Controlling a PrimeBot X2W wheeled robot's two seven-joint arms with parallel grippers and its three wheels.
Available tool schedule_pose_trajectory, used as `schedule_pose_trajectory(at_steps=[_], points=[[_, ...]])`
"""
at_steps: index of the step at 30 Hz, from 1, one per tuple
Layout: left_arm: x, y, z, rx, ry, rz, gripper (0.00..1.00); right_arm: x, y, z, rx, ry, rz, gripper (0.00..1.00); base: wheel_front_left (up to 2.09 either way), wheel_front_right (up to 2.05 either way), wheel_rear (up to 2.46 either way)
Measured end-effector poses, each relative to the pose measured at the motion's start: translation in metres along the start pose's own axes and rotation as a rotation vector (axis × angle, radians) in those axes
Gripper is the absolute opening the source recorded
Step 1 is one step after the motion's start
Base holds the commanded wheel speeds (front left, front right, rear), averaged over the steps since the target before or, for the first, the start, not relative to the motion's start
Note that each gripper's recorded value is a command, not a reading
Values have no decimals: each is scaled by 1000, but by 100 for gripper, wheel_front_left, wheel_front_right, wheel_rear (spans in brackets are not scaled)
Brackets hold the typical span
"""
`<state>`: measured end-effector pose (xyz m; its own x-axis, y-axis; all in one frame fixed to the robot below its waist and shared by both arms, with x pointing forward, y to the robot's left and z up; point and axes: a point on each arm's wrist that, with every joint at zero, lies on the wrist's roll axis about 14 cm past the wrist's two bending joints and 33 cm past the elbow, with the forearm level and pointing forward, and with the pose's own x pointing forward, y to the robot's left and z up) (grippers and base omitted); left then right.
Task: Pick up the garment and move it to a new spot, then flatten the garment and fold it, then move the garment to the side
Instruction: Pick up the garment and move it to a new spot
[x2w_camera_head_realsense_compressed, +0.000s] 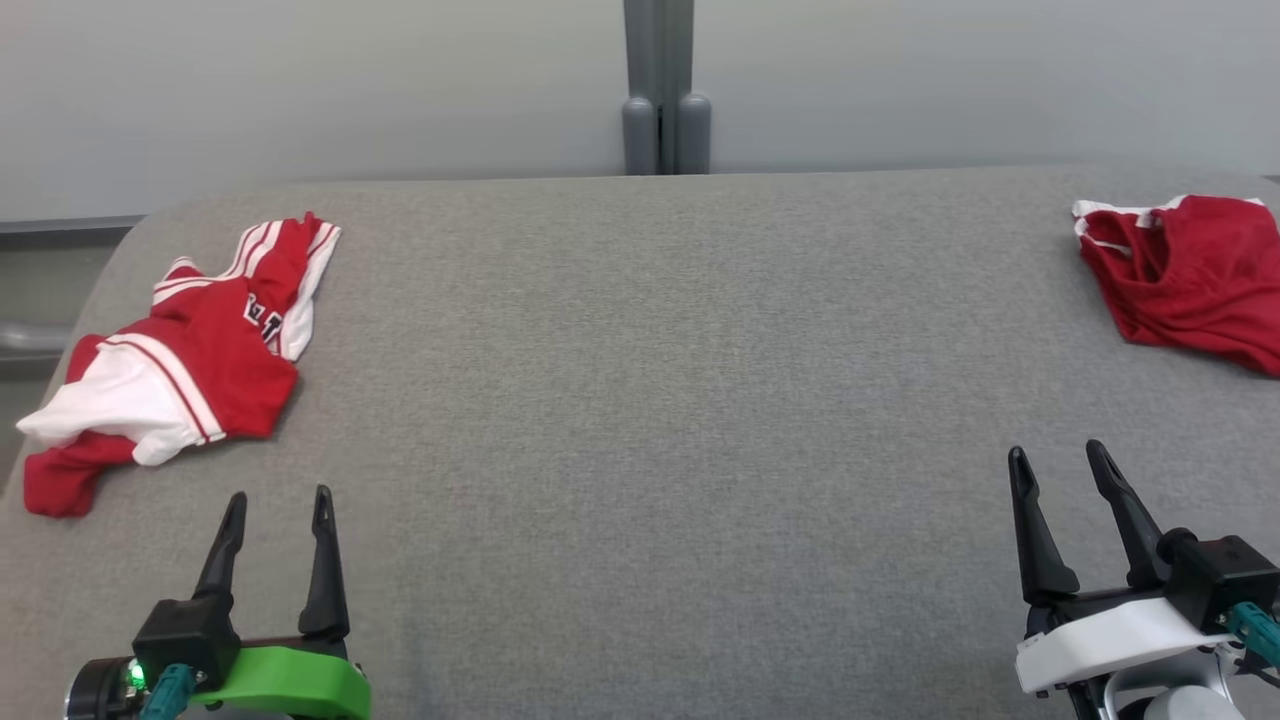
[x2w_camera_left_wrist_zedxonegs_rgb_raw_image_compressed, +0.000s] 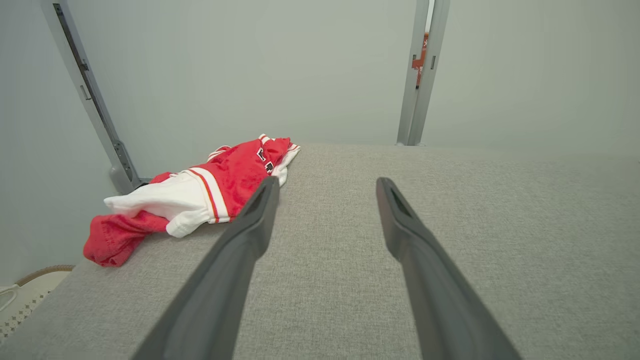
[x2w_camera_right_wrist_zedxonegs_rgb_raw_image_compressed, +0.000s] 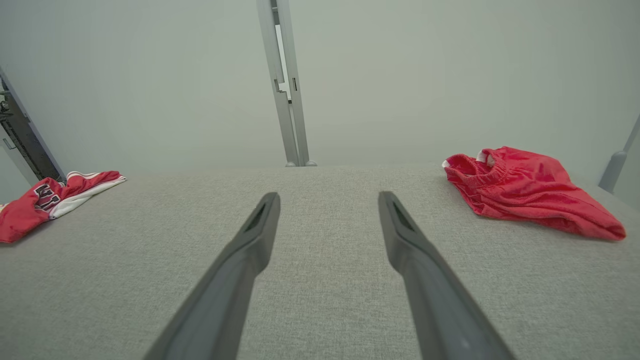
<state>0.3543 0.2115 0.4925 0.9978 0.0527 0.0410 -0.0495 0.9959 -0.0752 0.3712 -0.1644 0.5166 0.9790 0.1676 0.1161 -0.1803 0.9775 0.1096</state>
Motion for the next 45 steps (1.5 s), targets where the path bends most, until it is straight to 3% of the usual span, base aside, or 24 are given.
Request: schedule_pose_trajectory(at_steps=[28,38,45], points=[[-97,120,14,63,-14,401,100,50,121,-31,92,71,337,100,0,0,0],[-132,142,15,65,-10,509,100,55,155,-39,108,93,430,100,0,0,0],[-136,147,14,57,-11,532,100,54,158,-38,105,91,441,100,0,0,0]])
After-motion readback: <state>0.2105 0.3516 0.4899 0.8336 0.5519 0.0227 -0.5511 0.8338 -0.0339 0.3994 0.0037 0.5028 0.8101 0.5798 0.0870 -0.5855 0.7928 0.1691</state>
